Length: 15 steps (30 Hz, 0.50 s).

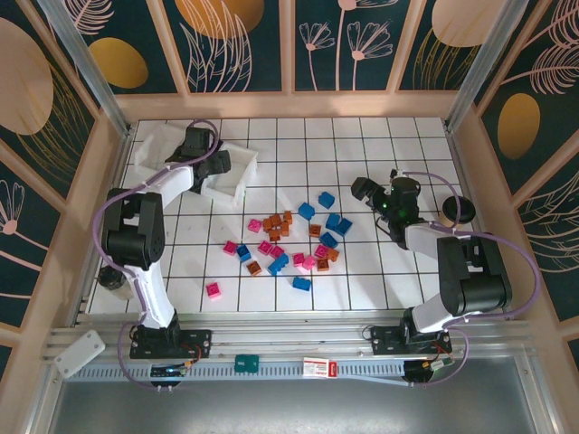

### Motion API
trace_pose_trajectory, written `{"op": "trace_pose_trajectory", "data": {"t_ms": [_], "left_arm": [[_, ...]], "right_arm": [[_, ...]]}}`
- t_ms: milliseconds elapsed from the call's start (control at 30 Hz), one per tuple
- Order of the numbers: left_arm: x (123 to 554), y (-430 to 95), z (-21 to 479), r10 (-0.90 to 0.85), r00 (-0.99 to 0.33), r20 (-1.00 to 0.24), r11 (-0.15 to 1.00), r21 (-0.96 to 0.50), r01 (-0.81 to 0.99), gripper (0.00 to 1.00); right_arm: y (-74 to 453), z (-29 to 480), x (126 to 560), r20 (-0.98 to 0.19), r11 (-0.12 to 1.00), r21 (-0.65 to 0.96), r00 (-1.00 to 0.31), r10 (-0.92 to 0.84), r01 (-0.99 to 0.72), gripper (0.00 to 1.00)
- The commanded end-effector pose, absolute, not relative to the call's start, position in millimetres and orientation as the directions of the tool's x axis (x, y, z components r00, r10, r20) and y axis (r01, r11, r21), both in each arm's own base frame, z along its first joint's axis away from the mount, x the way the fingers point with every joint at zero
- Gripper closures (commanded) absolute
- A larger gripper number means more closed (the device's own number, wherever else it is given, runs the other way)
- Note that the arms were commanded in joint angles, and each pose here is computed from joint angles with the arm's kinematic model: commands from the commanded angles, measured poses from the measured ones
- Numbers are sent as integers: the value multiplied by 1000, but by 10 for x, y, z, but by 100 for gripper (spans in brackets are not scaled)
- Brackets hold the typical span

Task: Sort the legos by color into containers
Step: Move the container to the top-center of the table.

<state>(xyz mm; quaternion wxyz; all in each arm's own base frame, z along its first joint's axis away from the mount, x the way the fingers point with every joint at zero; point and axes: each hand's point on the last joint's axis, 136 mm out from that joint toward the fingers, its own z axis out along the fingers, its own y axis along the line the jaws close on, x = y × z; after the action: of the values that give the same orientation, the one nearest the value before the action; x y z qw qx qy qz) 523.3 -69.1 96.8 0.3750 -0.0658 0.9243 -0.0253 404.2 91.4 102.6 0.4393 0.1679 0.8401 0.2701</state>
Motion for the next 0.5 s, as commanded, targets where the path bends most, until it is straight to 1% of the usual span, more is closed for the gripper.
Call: {"op": "trace_pose_trajectory", "data": {"t_ms": [0, 167, 233, 333, 400, 467], "left_arm": [[5225, -652, 816, -79, -754, -652, 995, -2, -102, 25], [5231, -785, 689, -55, -774, -631, 997, -1, -71, 40], [5228, -855, 634, -53, -783, -619, 998, -7, -62, 48], [5227, -975, 577, -67, -793, -605, 998, -39, -54, 62], [5232, -1109, 583, -85, -794, -602, 996, -81, -45, 68], [5245, -1268, 590, -97, -797, -596, 993, -112, -36, 76]], "right_arm": [[955, 1197, 4064, -672, 802, 598, -542, 504, 4, 2], [941, 1208, 4038, -675, 804, 595, -538, 505, 7, 1], [934, 1212, 4030, -675, 803, 596, -536, 508, 10, 2], [932, 1211, 4017, -673, 799, 601, -533, 513, 11, 1], [931, 1203, 4007, -671, 798, 602, -534, 514, 12, 1], [928, 1177, 3990, -668, 798, 602, -537, 516, 17, 1]]}}
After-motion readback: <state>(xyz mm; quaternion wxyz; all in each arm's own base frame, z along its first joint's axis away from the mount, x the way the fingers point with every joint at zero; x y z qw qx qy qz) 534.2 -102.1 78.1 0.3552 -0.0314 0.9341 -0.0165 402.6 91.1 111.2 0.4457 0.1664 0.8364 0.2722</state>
